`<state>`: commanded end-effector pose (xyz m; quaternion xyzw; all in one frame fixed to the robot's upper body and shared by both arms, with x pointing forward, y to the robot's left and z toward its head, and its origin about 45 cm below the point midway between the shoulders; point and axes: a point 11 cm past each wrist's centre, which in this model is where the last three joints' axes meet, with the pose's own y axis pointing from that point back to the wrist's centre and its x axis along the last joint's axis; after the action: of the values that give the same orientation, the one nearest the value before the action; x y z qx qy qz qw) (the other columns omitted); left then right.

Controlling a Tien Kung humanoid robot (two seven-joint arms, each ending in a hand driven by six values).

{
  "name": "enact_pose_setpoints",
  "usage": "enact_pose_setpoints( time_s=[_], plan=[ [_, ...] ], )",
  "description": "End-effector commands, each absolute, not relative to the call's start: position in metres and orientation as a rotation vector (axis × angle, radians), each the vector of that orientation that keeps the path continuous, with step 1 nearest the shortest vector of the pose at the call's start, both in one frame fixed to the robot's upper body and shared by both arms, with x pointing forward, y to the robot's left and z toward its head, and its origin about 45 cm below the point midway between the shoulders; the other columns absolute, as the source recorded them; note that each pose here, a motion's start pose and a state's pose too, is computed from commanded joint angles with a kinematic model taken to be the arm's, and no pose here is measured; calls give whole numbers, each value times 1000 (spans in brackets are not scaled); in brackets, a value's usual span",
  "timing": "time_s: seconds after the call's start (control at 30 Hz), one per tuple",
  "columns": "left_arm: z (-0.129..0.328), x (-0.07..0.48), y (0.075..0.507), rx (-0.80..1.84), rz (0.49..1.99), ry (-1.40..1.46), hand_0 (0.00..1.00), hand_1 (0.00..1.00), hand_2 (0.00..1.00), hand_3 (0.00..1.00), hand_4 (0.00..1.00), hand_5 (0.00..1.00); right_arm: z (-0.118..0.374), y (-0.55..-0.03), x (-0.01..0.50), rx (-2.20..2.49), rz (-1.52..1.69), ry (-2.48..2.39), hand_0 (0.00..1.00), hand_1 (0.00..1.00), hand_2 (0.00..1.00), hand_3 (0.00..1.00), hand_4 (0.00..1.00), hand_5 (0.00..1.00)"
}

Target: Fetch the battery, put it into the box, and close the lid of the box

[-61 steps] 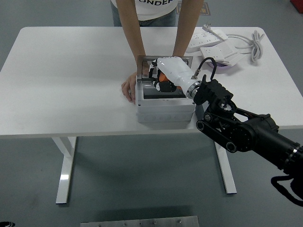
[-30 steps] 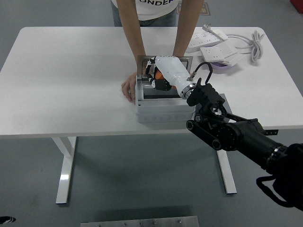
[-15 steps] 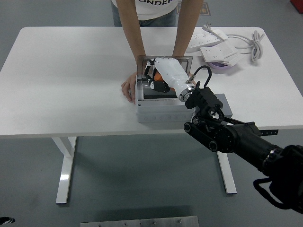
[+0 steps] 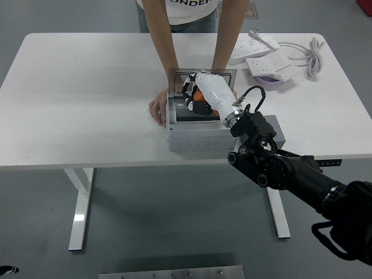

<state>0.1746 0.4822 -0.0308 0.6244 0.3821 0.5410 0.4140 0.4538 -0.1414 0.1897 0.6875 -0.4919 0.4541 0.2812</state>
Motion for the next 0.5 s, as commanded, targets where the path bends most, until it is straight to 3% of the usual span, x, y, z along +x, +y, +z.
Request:
enact_pose_setpoints(
  time_s=[0.13, 0.17, 0.3, 0.33, 0.5],
  plan=[
    [-31, 176, 482, 1568, 1360, 959, 855, 901, 844, 790, 846, 496, 189, -142, 454, 1850, 1205, -1313, 202, 259, 277, 342, 181, 2],
    [-31, 176, 482, 1568, 1360, 958, 855, 901, 844, 791, 846, 495, 188, -142, 454, 1852, 1203, -1312, 283, 306, 375, 442, 398, 2],
    [-30, 177, 482, 1567, 1361, 956, 855, 901, 844, 791, 846, 495, 187, -142, 454, 1860, 1184, -1302, 283, 306, 375, 442, 398, 2],
    [-30, 177, 482, 1567, 1361, 956, 855, 900, 843, 791, 845, 494, 186, -142, 454, 1862, 1177, -1296, 304, 358, 426, 548, 457, 81],
    [-30, 177, 482, 1567, 1362, 954, 855, 900, 843, 791, 845, 494, 181, -143, 454, 1865, 1145, -1270, 304, 358, 426, 548, 457, 81]
  ],
)
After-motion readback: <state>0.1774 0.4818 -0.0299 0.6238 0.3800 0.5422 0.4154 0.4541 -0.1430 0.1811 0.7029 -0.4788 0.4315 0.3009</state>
